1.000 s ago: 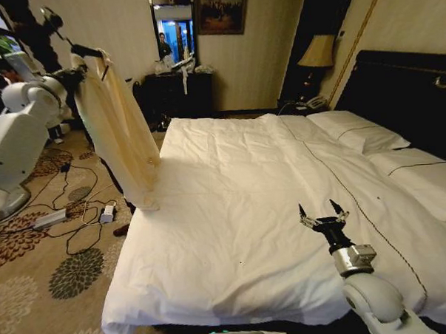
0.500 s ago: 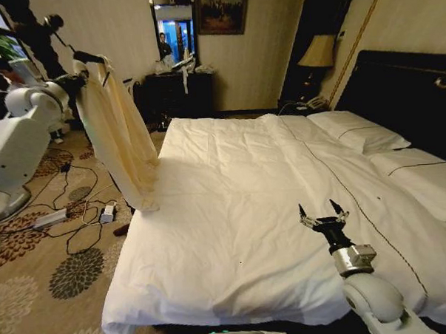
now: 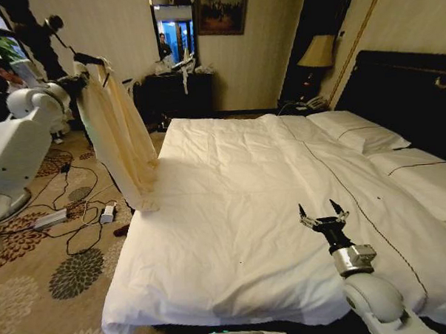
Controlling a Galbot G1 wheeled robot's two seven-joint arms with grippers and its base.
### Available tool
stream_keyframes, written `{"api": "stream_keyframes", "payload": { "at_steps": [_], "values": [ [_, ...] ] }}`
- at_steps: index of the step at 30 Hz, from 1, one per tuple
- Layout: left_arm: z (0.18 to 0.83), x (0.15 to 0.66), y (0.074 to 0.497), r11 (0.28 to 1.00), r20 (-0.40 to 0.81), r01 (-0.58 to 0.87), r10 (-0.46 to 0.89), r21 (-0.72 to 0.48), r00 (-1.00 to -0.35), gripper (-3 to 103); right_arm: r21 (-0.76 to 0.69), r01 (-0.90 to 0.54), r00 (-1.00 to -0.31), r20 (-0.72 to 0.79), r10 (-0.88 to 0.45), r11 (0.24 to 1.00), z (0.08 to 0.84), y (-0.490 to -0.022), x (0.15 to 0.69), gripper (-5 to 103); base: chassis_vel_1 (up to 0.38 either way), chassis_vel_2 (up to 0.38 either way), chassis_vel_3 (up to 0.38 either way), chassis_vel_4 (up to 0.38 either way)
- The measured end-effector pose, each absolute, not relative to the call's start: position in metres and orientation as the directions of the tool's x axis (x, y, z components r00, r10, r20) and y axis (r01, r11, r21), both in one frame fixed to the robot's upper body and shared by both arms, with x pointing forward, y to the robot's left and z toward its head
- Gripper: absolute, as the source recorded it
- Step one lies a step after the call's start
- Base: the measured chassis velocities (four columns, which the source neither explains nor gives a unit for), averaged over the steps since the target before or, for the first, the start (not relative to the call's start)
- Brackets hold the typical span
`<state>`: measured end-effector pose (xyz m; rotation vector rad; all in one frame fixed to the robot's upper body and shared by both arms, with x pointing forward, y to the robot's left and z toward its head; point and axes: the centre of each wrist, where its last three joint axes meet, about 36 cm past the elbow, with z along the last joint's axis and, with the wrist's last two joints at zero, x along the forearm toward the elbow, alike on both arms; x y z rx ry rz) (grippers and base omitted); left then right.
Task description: Pick up the clothes from the bed and hang them on the clothes hanger.
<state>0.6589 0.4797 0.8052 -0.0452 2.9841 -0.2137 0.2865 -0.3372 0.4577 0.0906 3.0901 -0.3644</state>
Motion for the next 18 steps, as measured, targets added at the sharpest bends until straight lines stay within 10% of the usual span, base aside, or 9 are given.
{"api": "stream_keyframes", "payload": {
  "at_steps": [18],
  "values": [
    [0.8032,0.6538,0.4761,0.992,-0.129,-0.031,-0.047,-0.124,-0.991,78,-0.232,0.061,-0.998,-0.035,0.054,0.971,0.4577,-0.3372,0.2865,100,0.000,0.000,0.000,0.000]
  ]
}}
